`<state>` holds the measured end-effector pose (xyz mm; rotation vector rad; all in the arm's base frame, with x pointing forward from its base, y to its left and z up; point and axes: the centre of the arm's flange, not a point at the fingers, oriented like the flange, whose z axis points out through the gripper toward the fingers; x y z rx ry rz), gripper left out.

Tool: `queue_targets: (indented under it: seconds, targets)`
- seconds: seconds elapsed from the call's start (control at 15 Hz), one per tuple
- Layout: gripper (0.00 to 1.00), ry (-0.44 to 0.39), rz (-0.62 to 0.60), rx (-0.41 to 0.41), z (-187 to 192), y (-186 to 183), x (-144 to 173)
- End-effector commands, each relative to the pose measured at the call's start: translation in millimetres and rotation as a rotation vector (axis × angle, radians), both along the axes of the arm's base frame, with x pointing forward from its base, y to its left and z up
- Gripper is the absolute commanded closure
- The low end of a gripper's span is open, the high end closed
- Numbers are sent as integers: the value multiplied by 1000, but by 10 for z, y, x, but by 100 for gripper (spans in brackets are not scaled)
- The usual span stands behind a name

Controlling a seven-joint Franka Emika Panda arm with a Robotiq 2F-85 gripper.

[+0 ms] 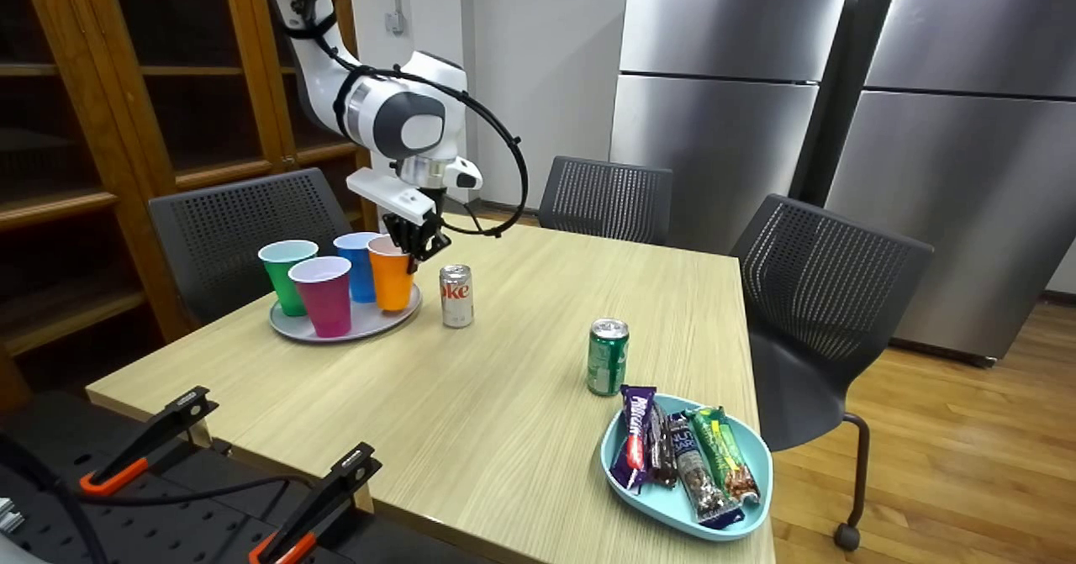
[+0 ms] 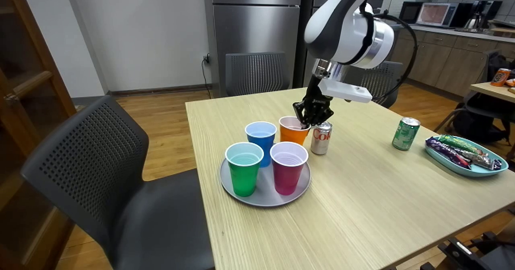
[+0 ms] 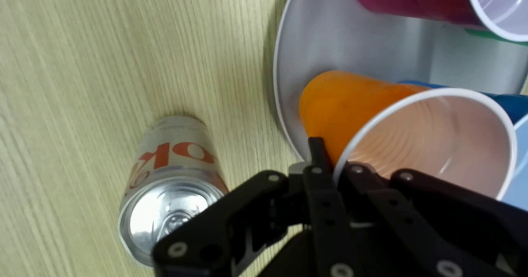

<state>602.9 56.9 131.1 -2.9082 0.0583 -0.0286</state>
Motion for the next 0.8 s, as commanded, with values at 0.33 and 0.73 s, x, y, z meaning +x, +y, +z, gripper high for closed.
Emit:
queue_targets:
  seconds: [0.33,0.73]
  targets:
    - [99,20,35,-9,-70,91,27]
    - [64,19,51,-11,-42,118,-38]
